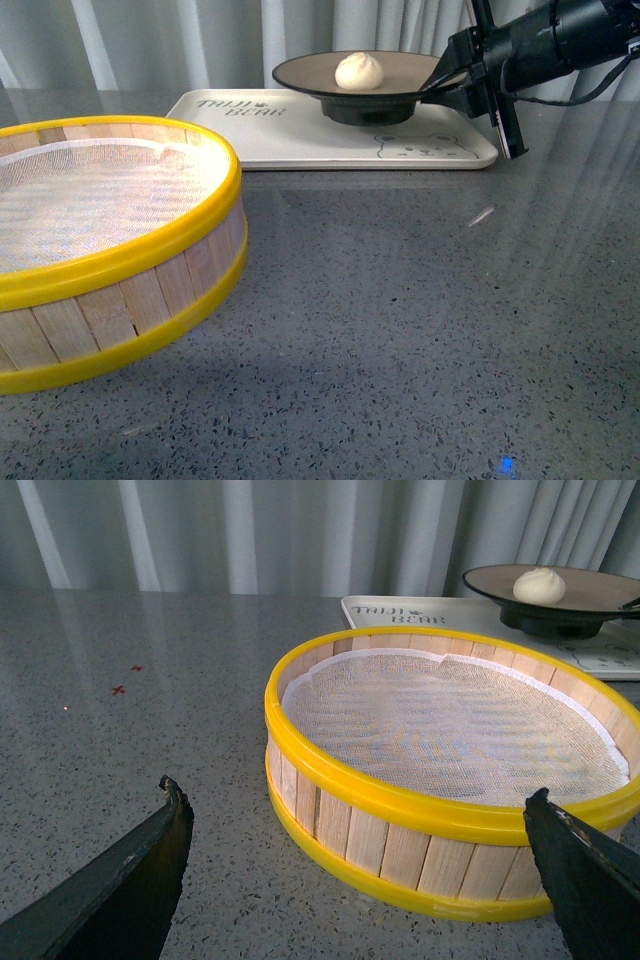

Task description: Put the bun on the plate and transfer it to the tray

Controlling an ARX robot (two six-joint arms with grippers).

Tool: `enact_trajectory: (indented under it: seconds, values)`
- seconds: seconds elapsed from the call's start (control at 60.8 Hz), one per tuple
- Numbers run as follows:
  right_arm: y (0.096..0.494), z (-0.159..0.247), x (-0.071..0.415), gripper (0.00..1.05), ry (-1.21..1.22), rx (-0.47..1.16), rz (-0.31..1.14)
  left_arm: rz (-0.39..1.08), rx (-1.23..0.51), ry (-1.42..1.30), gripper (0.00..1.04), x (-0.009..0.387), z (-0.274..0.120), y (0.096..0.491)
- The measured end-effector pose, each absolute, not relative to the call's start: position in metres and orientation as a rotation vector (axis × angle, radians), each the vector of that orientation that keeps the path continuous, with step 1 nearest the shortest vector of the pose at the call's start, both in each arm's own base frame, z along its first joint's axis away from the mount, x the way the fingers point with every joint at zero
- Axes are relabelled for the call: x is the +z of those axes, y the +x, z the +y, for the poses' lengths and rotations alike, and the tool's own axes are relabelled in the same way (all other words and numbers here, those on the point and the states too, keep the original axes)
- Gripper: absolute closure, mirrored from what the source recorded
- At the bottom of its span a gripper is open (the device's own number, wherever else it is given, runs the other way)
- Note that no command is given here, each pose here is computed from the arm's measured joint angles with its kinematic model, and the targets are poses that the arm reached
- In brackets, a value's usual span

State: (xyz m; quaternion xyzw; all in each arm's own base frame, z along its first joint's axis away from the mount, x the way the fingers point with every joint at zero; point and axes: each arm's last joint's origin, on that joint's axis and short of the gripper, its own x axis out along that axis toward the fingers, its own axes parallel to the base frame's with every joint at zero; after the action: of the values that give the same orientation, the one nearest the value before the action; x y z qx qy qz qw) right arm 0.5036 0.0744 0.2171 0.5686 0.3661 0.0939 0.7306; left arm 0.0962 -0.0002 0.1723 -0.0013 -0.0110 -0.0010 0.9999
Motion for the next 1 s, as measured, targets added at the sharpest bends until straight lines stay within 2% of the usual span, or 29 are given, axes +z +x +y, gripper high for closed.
enact_trajectory:
  seconds: [0.378,0.971,1.003]
  values:
    - [0.507,0.072,0.205,1.01,1.246,0.175,0.842,-0.022,-0.002,-0.003,0.07,0.172,0.000,0.096]
    - [0.507,0.068,0.212,0.08,1.248,0.183,0.842,-0.022,-0.002,-0.003,0.07,0.172,0.000,0.096]
    - [0.504,0.068,0.211,0.07,1.250,0.181,0.846,-0.022,-0.002,-0.003,0.07,0.172,0.000,0.096]
